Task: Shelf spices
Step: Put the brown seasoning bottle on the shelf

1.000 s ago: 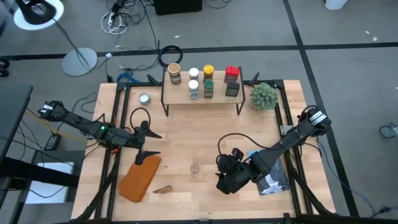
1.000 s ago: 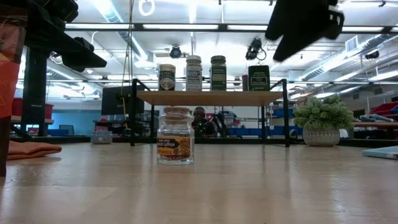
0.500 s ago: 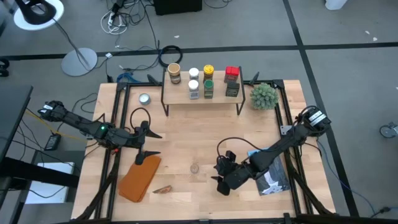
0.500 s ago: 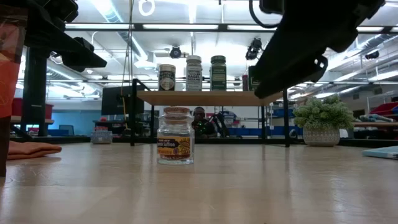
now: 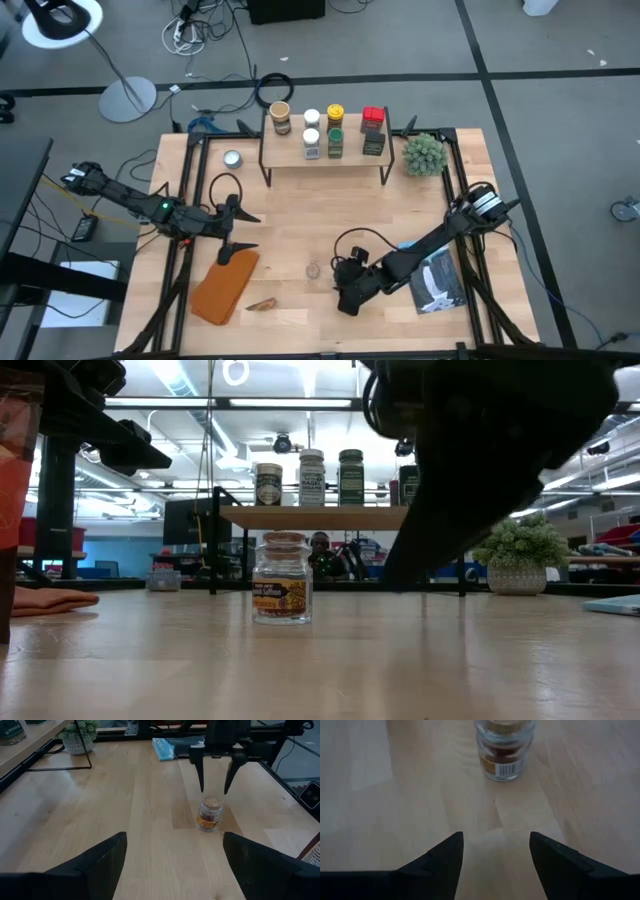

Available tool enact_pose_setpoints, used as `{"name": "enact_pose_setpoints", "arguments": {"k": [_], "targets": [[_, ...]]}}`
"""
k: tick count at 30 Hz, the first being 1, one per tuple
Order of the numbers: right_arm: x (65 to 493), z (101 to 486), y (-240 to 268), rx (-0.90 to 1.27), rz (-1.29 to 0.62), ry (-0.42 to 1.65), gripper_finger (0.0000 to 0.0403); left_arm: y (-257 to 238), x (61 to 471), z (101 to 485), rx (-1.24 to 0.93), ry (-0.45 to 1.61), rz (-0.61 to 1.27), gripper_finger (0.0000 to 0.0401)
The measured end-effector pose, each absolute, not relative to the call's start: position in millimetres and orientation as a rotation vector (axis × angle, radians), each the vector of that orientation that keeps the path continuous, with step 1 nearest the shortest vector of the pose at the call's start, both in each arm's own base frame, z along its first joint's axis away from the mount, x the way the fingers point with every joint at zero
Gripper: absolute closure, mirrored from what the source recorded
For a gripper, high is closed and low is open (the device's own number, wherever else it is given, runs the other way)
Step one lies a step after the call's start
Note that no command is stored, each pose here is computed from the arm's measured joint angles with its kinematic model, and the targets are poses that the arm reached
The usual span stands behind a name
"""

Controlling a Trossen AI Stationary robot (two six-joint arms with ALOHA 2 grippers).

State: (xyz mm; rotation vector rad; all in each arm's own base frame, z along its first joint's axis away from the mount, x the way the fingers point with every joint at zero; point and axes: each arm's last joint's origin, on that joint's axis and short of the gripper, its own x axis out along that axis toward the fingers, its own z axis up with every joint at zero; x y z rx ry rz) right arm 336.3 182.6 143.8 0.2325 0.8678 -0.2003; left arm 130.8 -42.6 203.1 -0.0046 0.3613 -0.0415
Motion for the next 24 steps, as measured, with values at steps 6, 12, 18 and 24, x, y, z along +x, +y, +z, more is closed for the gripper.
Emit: {"name": "enact_pose_setpoints", "arguments": {"k": [6,12,18,24], "targets": [[341.5,151.7,178.8,0.193,-0.168,0.827,0.0176,-42.6,130.9,203.2,-0.005,0.361,-0.042,0.0066],[361.1,151.2,167.8,0.216,-0.132,0.732,0.0176,-42.7,130.8,203.2,-0.005,0.360,-0.042,0.0066],[370.0,146.2,159.0,0.306,-0.155,0.706,0.0176,-42.6,130.9,203.1,-0.005,0.361,-0.042,0.0066],[373.5,142.4,156.5,0.399,-0.176,0.698,0.0176,-42.9,131.5,205.1,-0.012,0.340,-0.043,0.0066]]}}
